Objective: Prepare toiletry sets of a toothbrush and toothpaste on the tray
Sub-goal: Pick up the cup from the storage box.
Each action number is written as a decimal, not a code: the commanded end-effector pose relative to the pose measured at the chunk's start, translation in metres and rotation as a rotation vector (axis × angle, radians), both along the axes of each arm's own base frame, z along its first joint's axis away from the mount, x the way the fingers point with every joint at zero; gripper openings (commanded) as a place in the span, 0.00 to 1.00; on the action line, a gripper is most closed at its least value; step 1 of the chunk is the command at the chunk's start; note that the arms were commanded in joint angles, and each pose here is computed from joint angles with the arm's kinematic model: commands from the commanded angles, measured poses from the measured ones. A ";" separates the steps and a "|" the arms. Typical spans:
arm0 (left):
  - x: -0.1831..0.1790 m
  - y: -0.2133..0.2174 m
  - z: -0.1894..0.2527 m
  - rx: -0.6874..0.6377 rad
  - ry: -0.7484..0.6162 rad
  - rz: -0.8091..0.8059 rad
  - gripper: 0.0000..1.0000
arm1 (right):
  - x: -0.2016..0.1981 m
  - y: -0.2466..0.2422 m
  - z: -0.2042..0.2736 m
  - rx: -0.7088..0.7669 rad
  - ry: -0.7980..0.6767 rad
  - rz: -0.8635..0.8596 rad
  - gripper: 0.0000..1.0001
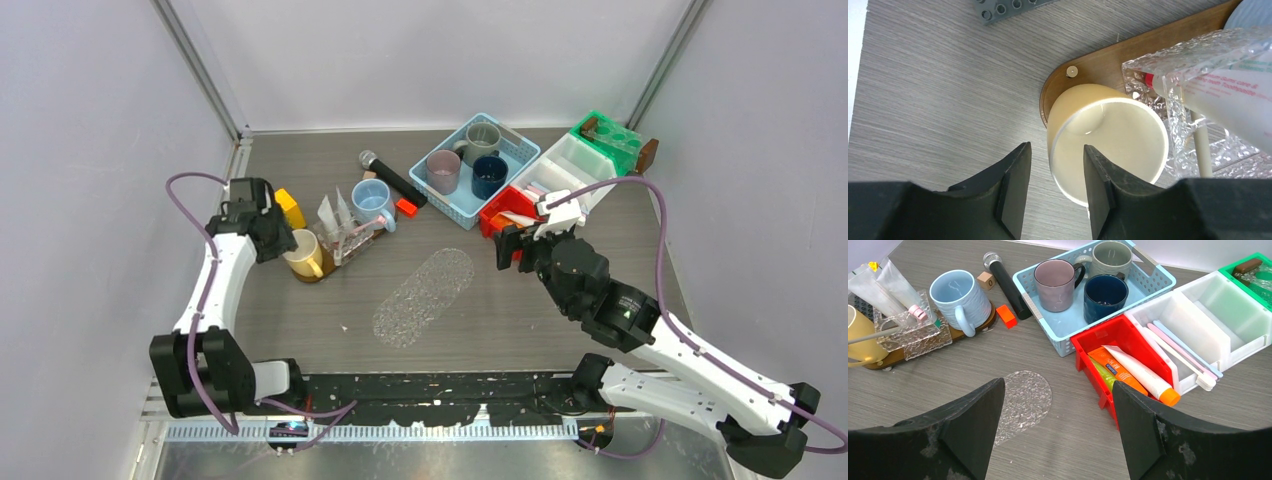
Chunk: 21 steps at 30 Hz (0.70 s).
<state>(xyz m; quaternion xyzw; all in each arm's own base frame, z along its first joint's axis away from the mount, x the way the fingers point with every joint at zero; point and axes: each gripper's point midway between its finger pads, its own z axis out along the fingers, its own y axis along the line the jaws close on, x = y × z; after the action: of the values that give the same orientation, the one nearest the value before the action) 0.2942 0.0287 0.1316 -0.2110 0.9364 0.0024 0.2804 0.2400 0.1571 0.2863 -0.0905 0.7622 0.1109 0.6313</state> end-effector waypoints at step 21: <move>-0.062 0.000 0.171 0.323 -0.631 -0.199 1.00 | 0.039 -0.010 0.032 -0.024 0.060 -0.126 0.91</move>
<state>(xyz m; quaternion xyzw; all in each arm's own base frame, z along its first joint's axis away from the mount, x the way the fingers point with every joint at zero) 0.2324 0.0261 0.2920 -0.1175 0.8262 0.0154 0.5508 0.2627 0.1497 0.3014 -0.0769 0.7839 0.0484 0.6142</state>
